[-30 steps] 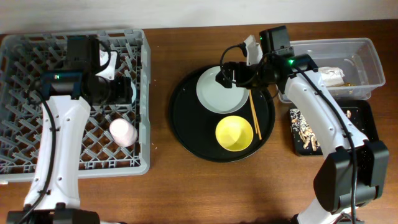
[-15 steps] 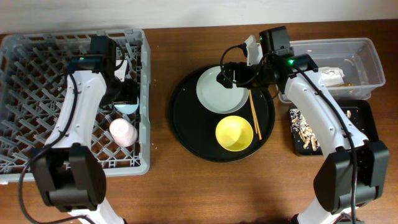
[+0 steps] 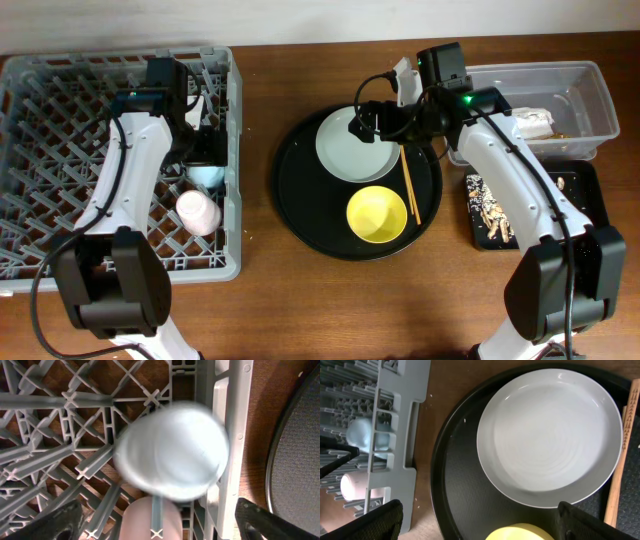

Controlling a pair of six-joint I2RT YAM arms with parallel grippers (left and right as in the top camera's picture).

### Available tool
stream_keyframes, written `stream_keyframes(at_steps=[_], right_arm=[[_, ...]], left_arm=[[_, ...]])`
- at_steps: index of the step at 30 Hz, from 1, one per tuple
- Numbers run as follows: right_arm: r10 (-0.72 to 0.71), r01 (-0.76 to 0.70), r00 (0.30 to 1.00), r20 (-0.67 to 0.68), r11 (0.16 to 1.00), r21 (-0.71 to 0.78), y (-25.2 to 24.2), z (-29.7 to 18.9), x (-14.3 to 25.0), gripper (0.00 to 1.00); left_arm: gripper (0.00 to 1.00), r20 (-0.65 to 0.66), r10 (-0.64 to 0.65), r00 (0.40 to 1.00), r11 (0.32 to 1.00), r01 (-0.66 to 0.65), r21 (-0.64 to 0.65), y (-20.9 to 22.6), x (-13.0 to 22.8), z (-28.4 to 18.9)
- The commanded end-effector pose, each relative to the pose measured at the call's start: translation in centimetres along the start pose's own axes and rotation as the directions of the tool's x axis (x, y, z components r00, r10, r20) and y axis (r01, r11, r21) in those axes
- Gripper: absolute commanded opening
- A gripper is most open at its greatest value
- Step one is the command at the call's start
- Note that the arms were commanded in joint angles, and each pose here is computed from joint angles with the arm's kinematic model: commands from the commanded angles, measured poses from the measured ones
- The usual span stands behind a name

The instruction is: Sort waste into correct bins and load items into the dishwasher rack

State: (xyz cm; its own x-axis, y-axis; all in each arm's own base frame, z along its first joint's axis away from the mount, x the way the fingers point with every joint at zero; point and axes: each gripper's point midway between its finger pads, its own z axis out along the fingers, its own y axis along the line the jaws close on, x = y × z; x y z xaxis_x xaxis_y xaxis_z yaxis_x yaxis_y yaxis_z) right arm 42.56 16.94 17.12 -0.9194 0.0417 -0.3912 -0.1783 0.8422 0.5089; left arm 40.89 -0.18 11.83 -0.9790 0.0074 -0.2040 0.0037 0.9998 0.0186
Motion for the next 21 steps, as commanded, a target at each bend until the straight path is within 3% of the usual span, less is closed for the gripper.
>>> stream_keyframes(at_steps=[1,8,14,21], right_arm=[[0.004,-0.004,1.000,-0.019,1.000,0.020,-0.6,0.7,0.5,0.99],[0.010,-0.010,1.000,-0.008,0.999,0.040,-0.9,0.7,0.3,0.98],[0.031,-0.028,0.999,-0.035,0.997,0.068,-1.4,0.6,1.1,0.98],[0.145,-0.141,0.989,-0.020,0.980,0.137,-3.7,-2.2,1.4,0.99]], left_arm=[[0.99,0.001,-0.003,1.000,1.000,0.003,-0.011,0.2,-0.2,0.2],[0.99,0.060,-0.002,0.998,0.998,-0.001,0.064,-1.1,-2.0,-1.8],[0.99,0.181,0.005,0.983,0.937,-0.068,0.343,-6.3,-5.0,-7.9],[0.99,0.181,0.133,0.974,0.898,-0.196,0.394,-12.8,-3.6,-8.3]])
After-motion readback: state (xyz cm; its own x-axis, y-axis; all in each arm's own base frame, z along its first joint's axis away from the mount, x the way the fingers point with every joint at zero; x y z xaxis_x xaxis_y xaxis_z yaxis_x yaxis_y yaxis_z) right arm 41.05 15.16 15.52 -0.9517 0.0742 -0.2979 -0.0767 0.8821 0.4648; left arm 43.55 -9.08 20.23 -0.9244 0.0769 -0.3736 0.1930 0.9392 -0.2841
